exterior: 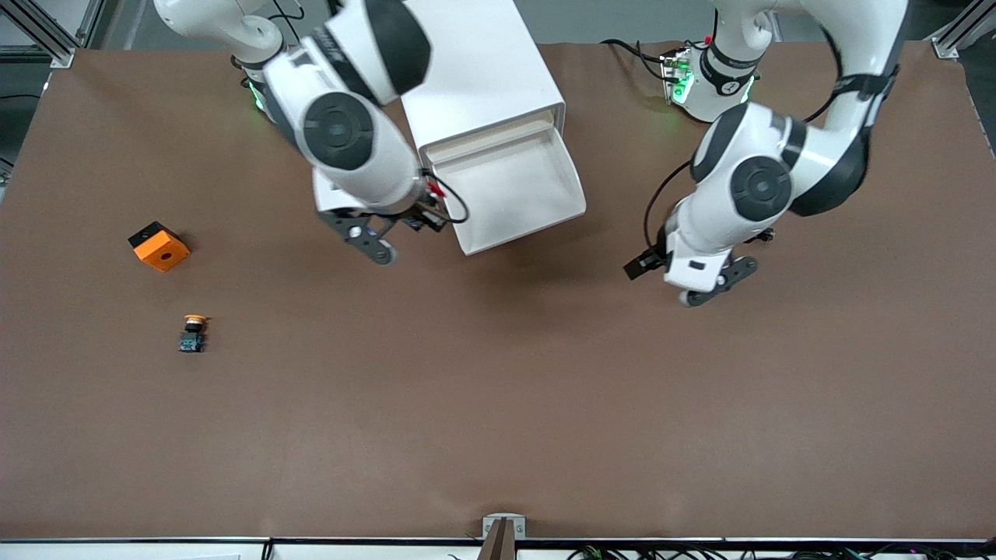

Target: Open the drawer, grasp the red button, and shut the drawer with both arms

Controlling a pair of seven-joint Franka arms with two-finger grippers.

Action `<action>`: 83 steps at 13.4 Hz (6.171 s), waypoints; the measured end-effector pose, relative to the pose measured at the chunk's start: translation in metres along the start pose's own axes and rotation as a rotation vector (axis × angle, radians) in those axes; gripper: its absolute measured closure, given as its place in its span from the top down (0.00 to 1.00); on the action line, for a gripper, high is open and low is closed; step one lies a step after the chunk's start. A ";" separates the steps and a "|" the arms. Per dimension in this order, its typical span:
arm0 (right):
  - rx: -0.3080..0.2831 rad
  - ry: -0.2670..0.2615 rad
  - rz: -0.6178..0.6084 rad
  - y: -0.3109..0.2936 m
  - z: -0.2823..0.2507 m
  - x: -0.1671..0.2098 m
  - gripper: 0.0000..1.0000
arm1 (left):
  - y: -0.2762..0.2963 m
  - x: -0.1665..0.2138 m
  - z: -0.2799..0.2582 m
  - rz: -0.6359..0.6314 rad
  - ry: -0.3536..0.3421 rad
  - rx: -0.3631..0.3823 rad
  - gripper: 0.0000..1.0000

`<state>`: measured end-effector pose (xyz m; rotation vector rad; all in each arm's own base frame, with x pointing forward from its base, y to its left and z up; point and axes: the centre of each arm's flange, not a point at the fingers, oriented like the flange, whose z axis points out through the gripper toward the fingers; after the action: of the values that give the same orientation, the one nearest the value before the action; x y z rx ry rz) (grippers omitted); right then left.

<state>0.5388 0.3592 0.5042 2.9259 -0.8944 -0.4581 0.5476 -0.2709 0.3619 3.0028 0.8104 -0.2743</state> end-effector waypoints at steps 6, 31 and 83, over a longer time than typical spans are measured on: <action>-0.048 -0.058 -0.222 0.066 0.004 0.098 0.43 | 0.076 -0.047 0.073 -0.072 -0.029 0.053 1.00; -0.082 0.245 -0.635 0.227 0.158 0.338 0.43 | 0.135 -0.286 0.137 -0.094 -0.072 0.216 1.00; 0.005 0.168 -0.517 0.349 -0.130 0.202 1.00 | -0.258 0.038 -0.281 0.473 0.144 0.065 1.00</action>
<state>0.5476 -0.0478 0.6200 3.1186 -0.1114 -0.2181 0.4970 -0.0110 0.6384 3.1786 0.0771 -0.0716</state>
